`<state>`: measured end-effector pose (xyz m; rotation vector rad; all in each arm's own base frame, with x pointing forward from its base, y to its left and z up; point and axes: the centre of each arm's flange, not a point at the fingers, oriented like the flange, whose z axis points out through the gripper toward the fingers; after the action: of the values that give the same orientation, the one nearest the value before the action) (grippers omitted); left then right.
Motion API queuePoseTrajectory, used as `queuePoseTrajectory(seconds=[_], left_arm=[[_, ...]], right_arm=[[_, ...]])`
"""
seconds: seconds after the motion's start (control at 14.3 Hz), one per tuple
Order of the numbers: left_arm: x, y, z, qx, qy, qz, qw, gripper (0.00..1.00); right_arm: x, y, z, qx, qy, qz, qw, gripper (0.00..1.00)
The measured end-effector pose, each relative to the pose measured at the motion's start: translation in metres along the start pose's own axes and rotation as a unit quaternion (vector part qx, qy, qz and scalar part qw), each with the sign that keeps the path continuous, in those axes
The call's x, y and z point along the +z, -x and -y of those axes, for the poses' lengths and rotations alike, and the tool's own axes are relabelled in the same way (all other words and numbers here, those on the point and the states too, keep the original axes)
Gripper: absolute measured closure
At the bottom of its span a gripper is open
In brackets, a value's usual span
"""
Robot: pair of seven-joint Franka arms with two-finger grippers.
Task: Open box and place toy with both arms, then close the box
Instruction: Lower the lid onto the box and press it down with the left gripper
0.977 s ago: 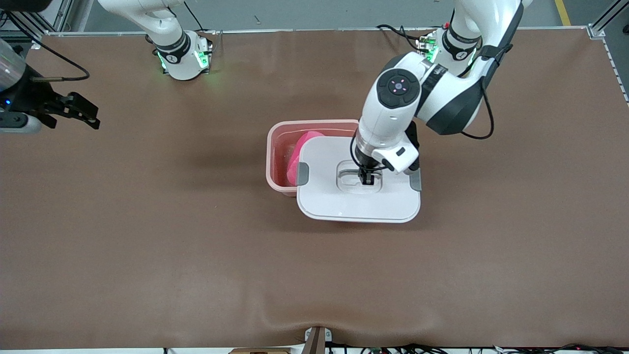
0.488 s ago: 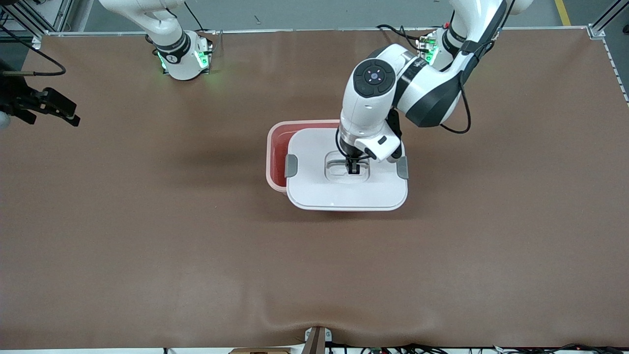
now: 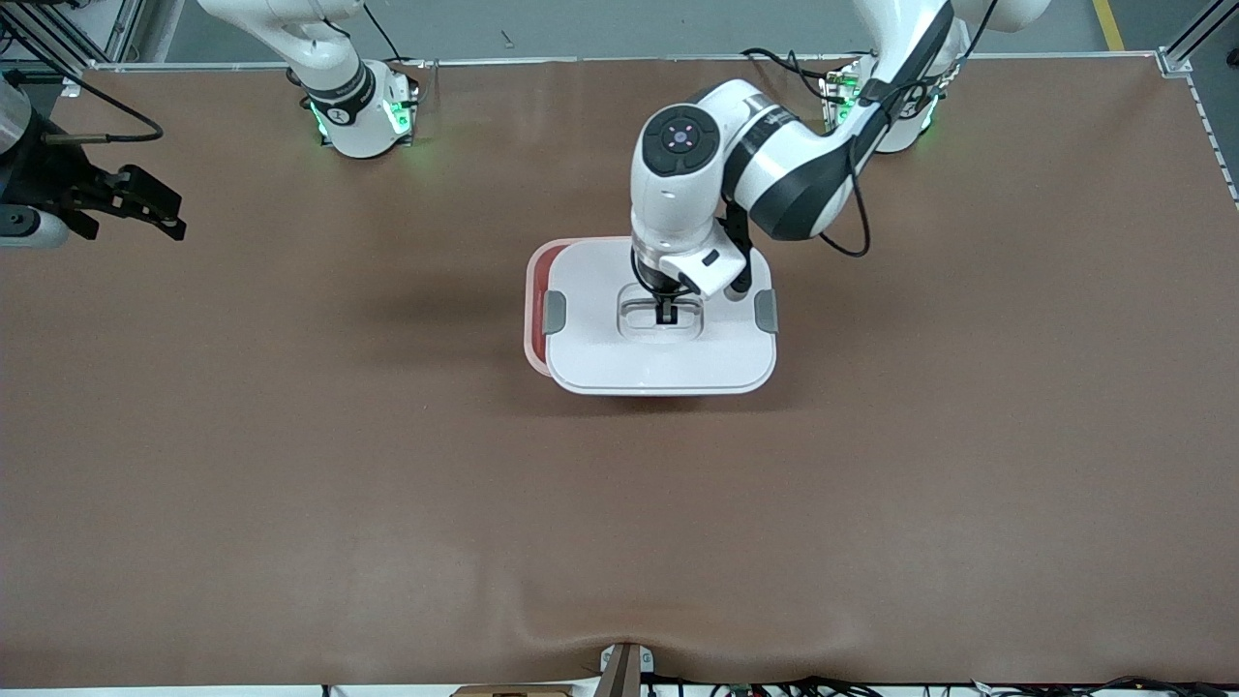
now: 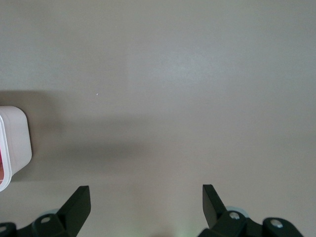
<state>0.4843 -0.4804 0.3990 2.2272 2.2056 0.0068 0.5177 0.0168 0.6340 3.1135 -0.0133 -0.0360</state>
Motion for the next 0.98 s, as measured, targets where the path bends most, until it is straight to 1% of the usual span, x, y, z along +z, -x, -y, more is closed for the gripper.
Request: queuePoseTrajectory(seconds=[0.21,0.42,0.63,0.84,0.98], left_arm=[[0.007,0.009,0.008,0.002,-0.003,-0.004,1.000,0.93],[0.008,0.015,0.014,0.003,-0.003,-0.004,1.000,0.93],[0.010,0.022,0.022,-0.004,-0.005,-0.005,1.000,0.93],[0.017,0.029,0.028,-0.003,-0.009,-0.008,1.000,0.93],[0.020,0.031,0.030,-0.004,-0.010,-0.009,1.000,0.93]], right_arm=[[0.000,0.000,-0.006,-0.001,-0.003,0.000,1.000,0.00],[0.000,0.000,-0.009,-0.011,-0.020,0.001,1.000,0.00],[-0.011,-0.003,-0.009,-0.013,-0.025,-0.011,1.000,0.00],[-0.016,-0.005,-0.011,-0.012,-0.025,0.009,1.000,0.00],[-0.015,-0.008,-0.012,-0.011,-0.025,0.012,1.000,0.00]])
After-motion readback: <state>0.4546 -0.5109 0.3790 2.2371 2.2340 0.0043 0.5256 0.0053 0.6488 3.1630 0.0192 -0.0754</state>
